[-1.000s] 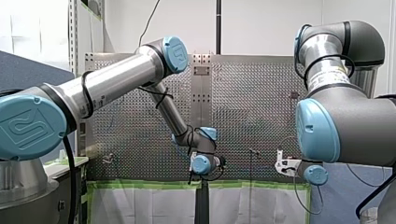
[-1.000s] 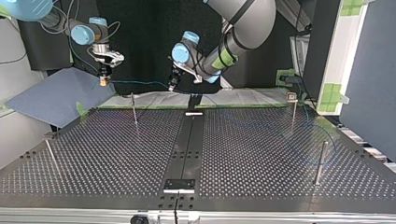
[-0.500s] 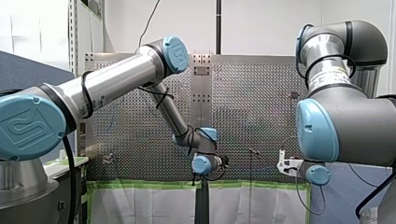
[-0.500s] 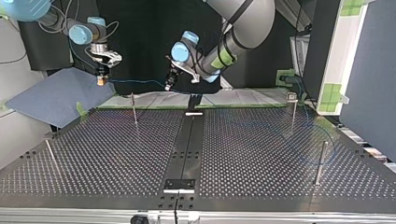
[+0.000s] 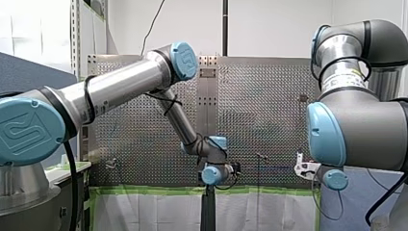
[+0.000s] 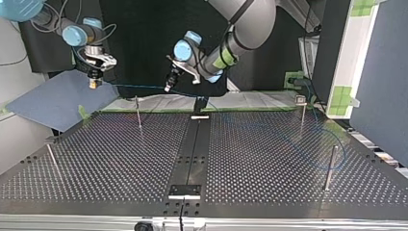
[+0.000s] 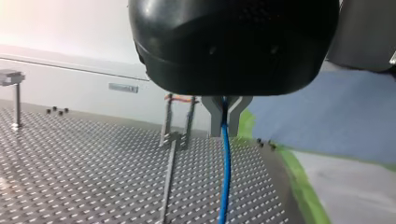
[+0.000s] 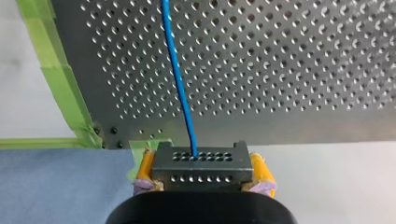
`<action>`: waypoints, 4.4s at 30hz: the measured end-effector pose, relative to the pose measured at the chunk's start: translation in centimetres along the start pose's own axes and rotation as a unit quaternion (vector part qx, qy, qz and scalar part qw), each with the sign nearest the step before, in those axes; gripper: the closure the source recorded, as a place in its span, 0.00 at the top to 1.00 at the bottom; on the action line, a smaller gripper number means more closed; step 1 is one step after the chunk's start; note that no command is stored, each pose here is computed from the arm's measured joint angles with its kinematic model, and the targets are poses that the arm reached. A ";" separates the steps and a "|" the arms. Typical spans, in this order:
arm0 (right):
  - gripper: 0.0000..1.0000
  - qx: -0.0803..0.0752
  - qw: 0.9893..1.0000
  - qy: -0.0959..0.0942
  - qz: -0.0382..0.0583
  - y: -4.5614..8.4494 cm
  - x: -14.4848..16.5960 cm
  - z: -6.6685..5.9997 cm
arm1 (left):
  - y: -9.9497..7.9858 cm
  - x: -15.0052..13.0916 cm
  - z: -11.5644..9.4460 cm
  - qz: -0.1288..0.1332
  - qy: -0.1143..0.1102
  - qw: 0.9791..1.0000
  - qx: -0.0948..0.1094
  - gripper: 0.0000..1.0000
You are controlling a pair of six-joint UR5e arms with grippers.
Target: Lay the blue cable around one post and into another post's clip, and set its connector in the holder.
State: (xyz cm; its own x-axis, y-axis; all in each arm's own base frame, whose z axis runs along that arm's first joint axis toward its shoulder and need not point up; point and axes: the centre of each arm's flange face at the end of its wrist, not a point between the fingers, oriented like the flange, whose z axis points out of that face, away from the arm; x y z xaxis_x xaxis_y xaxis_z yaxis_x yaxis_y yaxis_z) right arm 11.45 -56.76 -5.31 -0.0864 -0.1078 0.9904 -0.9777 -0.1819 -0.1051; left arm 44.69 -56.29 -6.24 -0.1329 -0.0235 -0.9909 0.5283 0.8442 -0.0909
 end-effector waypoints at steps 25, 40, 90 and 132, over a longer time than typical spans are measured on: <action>0.00 -0.013 1.000 0.025 0.002 2.6 2.3 3.3 | -3.7 -0.7 1.9 -0.029 -0.030 0.999 0.026 0.01; 0.00 -0.010 1.000 0.029 -0.001 2.6 3.0 4.3 | -3.1 -2.1 3.3 -0.037 -0.043 0.998 0.021 0.01; 0.00 -0.006 0.999 0.039 -0.004 3.0 4.0 5.7 | -0.2 -1.8 5.5 -0.047 -0.035 0.998 0.025 0.01; 0.00 0.000 0.999 0.047 -0.009 2.5 4.3 6.5 | 1.1 -3.1 8.2 -0.068 -0.050 0.996 0.031 0.01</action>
State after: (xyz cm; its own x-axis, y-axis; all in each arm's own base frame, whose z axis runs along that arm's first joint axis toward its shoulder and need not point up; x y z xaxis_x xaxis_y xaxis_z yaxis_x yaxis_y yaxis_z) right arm 9.85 -64.05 -1.87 -0.0858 -0.0132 0.9962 -0.9793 -0.1831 -0.0868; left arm 52.55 -59.65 -4.10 -0.1247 -0.1918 -0.9735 0.5621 0.7948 -0.2286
